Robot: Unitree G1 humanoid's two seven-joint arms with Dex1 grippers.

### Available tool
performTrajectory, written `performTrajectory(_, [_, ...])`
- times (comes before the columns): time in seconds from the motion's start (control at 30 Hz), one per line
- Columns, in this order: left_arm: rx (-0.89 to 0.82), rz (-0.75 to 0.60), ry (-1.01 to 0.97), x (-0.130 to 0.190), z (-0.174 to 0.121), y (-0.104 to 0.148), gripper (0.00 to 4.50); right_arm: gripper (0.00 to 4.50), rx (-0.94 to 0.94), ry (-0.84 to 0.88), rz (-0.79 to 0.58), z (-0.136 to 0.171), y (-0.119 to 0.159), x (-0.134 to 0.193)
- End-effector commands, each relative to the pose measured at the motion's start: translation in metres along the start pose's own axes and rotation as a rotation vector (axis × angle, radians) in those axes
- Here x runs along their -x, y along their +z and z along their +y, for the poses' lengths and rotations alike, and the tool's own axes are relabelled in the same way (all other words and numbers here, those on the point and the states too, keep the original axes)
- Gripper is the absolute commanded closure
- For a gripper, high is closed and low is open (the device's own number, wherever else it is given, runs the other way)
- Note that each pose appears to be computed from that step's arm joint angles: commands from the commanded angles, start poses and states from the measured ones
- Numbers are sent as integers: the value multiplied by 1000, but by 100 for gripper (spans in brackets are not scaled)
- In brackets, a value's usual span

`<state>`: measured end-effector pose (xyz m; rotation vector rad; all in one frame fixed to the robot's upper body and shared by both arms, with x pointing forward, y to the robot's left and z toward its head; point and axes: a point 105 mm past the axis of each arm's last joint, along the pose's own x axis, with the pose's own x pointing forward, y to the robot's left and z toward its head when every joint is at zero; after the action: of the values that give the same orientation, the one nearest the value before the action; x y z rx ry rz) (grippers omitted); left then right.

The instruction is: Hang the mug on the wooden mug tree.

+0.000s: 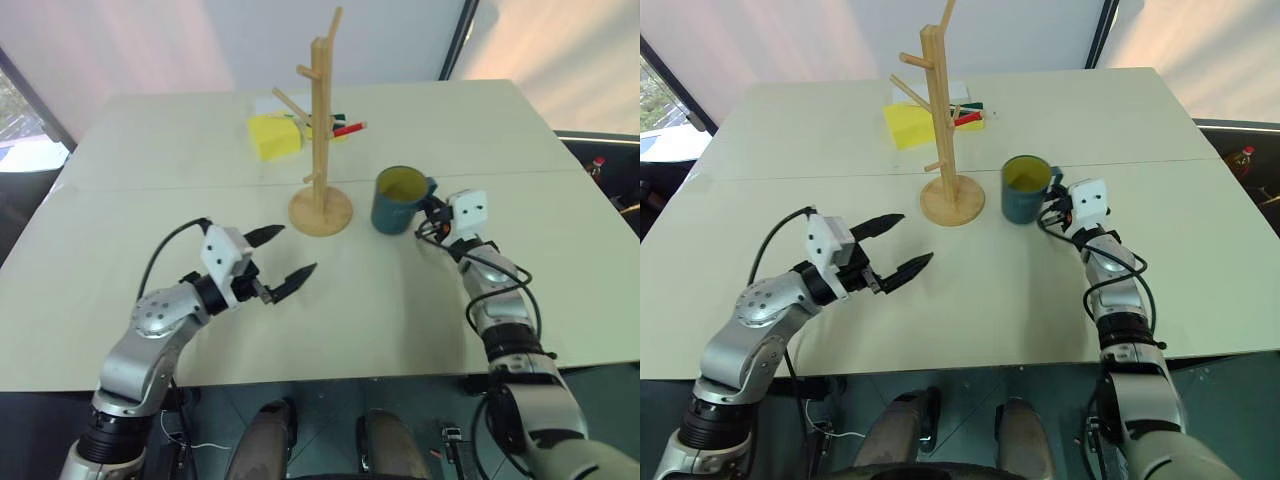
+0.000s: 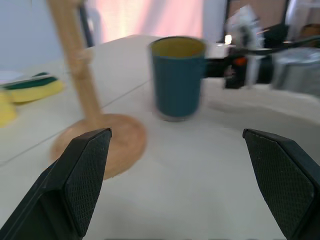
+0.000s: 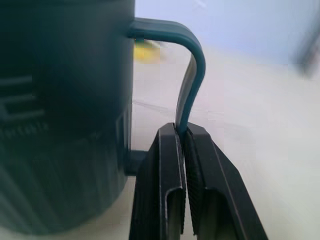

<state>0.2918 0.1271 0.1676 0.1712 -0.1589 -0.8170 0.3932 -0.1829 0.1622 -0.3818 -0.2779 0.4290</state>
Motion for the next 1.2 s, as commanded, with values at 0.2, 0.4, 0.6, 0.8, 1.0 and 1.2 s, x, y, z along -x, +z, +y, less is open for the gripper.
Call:
performTrajectory(0.2, [-64,-47,31,12,24,18,0,436,208,214,-177,2,96,-25])
performTrajectory(0.4, [-49,-95,30,16,29,33,0,436,242,284,-178,-1,111,-42])
performTrajectory(0.6, [-52,-101,45,21,29,37,0,436,266,364,-170,1,114,-53])
performTrajectory(0.8, [-47,-114,51,24,26,43,0,436,284,411,-165,1,118,-64])
performTrajectory(1.0, [-41,-120,45,25,25,48,0,436,299,459,-134,2,117,-72])
performTrajectory(1.2, [-32,-130,37,22,23,51,0,436,297,480,-120,1,121,-83])
